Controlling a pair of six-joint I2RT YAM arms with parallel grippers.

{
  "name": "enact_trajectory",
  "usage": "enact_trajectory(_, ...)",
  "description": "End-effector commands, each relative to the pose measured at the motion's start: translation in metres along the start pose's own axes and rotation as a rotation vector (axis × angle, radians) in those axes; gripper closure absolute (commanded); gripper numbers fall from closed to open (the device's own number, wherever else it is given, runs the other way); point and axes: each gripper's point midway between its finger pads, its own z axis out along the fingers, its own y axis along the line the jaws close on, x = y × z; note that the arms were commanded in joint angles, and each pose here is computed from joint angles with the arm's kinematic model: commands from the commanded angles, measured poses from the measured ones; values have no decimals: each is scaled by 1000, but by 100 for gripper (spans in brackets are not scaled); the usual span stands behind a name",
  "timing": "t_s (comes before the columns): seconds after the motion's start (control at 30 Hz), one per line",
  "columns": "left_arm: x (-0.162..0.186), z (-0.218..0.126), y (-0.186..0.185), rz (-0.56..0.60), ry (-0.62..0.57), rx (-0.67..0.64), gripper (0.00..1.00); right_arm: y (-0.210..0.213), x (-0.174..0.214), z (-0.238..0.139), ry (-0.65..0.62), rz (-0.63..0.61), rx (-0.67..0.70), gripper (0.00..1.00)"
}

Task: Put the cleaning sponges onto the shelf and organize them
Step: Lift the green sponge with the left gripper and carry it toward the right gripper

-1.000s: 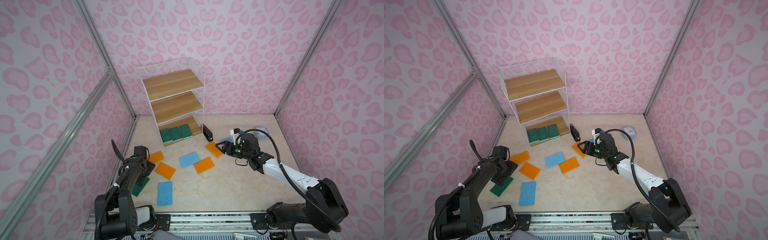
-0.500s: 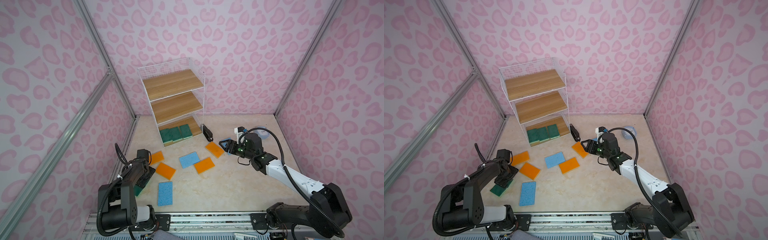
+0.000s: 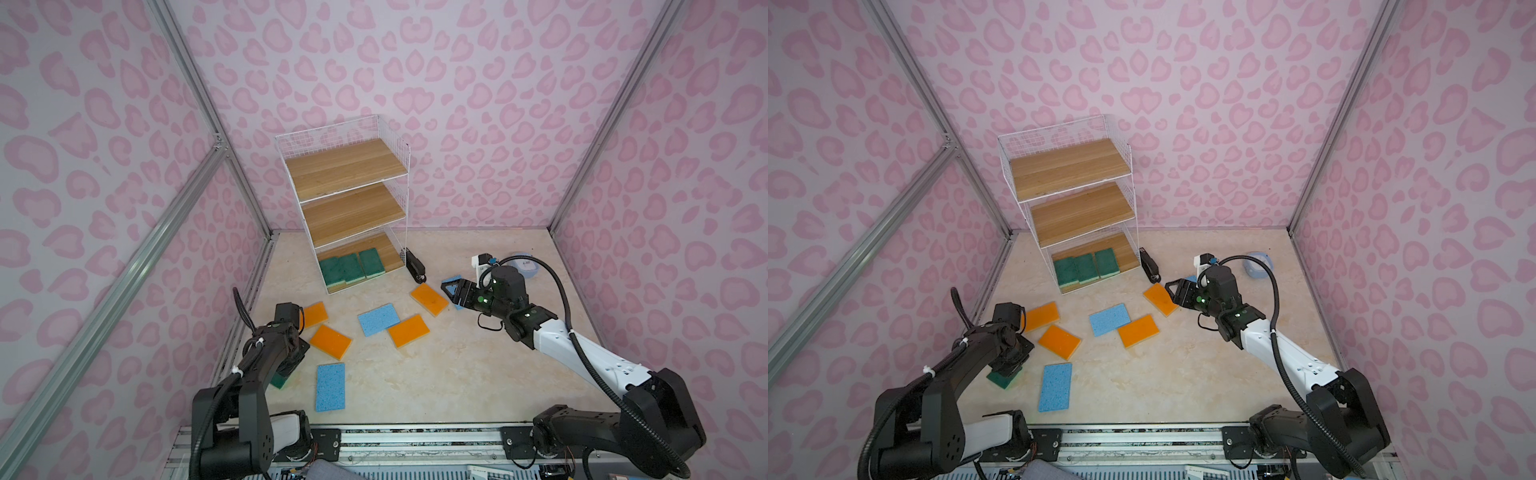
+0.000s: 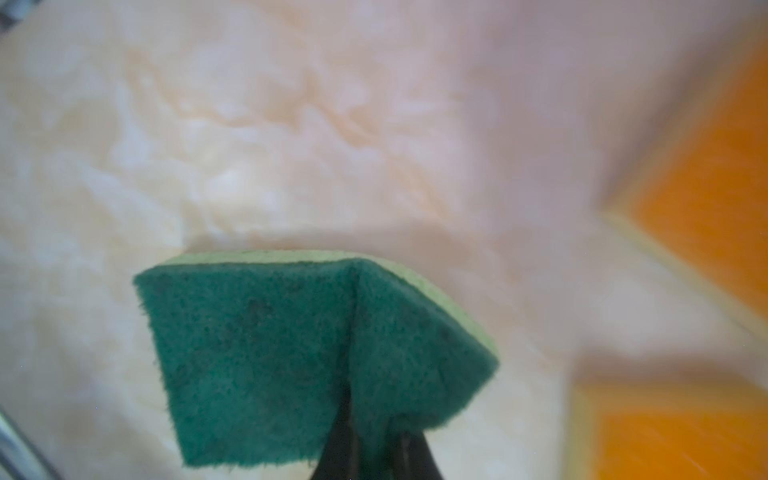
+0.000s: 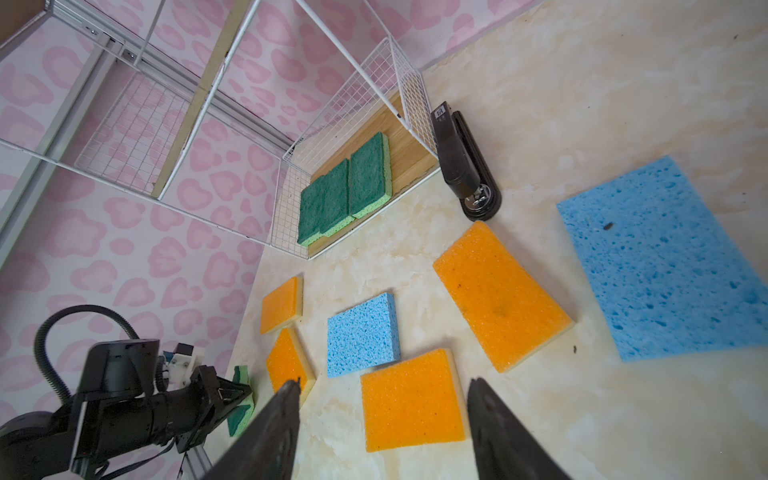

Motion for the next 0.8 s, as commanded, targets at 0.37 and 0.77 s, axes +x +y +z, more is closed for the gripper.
enact_trajectory(0.37,125,-139,-212,941,-51,516,97,-60,-12,-24,-33,177,39,35)
enact_trajectory(0.77,244,-135,-251,1346,-80,570,9,-96,12,-49,21,199,135,22)
